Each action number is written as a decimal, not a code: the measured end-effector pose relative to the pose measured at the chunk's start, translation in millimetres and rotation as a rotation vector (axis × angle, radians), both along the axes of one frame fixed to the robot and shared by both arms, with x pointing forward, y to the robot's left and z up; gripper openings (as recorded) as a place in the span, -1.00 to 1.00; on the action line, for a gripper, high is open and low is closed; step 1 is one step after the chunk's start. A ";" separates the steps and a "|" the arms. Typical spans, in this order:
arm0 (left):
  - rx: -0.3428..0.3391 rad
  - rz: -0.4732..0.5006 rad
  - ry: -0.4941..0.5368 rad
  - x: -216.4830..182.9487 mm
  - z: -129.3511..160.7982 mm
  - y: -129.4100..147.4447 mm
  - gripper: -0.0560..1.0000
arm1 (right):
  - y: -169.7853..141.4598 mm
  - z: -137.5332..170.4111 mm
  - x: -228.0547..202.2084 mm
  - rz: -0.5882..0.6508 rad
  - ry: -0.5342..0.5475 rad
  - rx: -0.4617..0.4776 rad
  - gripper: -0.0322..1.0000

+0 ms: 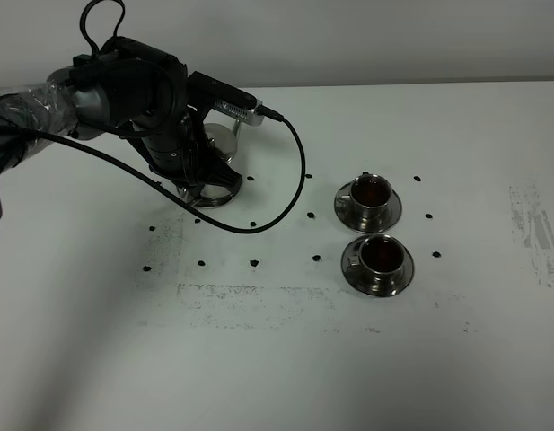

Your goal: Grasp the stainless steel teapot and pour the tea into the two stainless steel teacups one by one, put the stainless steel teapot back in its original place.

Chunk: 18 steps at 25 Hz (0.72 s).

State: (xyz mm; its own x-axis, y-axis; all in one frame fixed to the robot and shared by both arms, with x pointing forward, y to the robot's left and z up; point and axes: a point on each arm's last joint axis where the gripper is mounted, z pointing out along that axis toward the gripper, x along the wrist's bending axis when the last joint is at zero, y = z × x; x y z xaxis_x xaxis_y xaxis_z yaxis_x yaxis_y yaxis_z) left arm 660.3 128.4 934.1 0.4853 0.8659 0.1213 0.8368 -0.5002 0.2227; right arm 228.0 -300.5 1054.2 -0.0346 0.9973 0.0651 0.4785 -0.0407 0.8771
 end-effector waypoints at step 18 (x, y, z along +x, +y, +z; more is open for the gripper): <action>-0.007 0.026 -0.001 0.8 0.1 1.3 -0.47 | 0.0 0.0 0.0 0.000 0.000 0.000 0.07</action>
State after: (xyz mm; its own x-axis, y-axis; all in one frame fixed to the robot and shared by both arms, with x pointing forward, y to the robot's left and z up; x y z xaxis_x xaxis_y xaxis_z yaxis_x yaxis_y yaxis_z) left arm 661.2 129.7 934.2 0.4623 0.8791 0.1161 0.8493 -0.4766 0.2269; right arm 228.0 -300.5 1054.2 -0.0346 0.9973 0.0651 0.4785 -0.0407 0.8771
